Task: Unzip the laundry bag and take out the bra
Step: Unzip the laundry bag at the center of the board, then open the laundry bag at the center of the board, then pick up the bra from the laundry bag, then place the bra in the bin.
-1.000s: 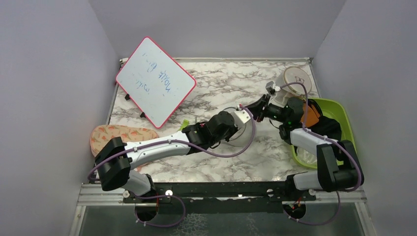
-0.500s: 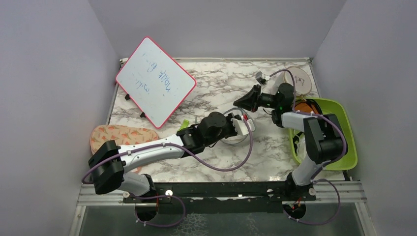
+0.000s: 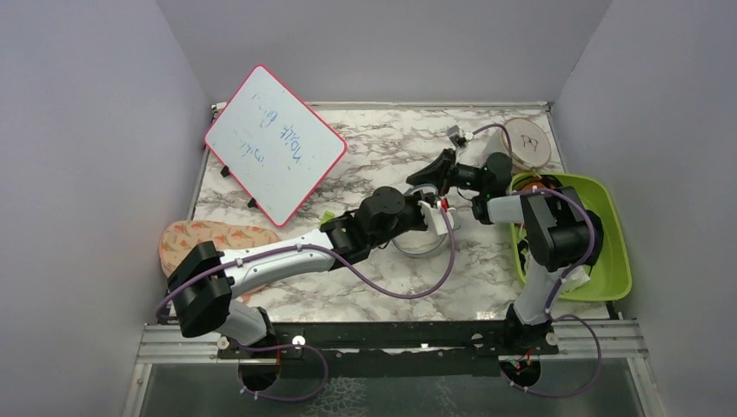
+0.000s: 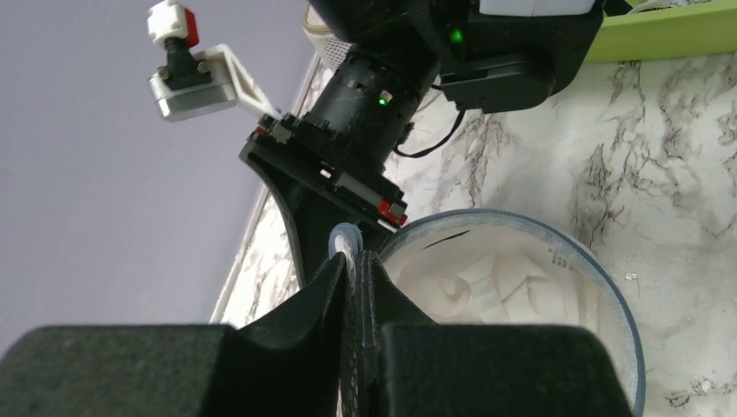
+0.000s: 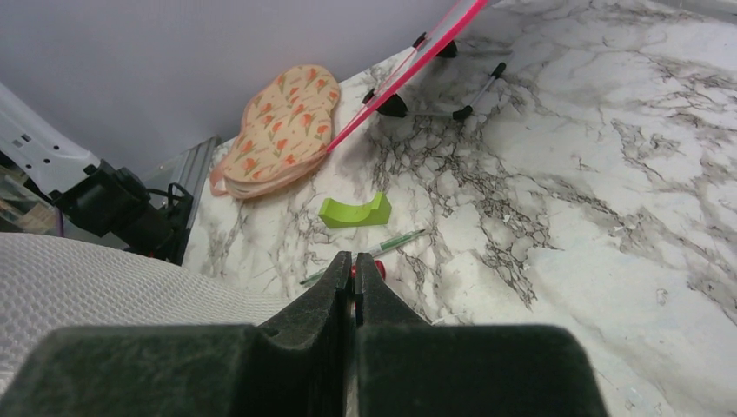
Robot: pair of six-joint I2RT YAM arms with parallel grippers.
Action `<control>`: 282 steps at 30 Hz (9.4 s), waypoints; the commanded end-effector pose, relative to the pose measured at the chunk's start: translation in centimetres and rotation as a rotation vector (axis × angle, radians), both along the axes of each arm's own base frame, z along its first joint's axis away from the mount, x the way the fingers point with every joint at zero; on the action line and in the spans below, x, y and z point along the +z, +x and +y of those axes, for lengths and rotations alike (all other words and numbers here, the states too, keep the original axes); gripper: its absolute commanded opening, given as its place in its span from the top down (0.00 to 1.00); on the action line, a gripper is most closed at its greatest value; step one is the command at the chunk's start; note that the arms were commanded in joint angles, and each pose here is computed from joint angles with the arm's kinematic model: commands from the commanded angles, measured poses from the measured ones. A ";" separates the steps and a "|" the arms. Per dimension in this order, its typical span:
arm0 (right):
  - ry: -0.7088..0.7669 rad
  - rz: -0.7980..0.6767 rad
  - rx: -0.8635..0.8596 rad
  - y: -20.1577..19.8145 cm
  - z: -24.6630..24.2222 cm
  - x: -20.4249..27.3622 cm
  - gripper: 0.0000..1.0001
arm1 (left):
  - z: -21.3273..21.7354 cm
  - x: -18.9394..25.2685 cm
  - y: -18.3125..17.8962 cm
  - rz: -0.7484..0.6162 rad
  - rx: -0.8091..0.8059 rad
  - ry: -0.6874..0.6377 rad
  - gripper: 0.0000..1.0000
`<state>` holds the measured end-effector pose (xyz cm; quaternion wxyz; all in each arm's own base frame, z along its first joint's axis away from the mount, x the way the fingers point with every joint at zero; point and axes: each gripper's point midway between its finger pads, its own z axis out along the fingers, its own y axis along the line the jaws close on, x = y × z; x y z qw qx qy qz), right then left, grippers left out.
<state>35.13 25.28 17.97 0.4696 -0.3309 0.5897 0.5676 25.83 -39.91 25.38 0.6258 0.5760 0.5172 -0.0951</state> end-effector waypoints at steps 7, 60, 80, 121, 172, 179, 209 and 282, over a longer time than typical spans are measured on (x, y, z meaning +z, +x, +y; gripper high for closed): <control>0.040 -0.055 -0.158 -0.5 -2.7 3.1 0.99 | 4.8 2.5 0.5 0.068 0.184 -0.242 1.00; -0.005 -0.018 -0.312 -3.8 -4.7 4.9 0.99 | 4.0 -1.7 0.6 0.226 0.283 -0.150 1.00; -0.014 0.043 -0.063 -0.2 -1.7 0.8 0.99 | 2.0 0.4 -2.1 0.132 0.099 -0.151 1.00; -0.424 0.410 -0.439 -3.0 -7.3 3.4 0.11 | 9.0 -3.8 7.5 1.039 0.410 -0.393 1.00; -0.837 0.366 -0.440 -1.4 -0.9 -1.9 0.48 | 15.3 -3.2 8.6 0.686 0.566 -0.311 0.23; -0.964 0.353 -0.484 0.4 -1.6 -4.0 0.50 | 15.9 -2.9 8.8 0.660 0.590 -0.318 0.23; -1.139 0.326 -0.461 0.8 -0.5 -10.0 0.57 | 15.8 -3.3 8.8 0.665 0.585 -0.307 0.22; -0.468 -0.100 -0.821 -3.9 -5.3 19.4 0.99 | 16.8 -2.9 9.1 0.629 0.634 -0.339 0.22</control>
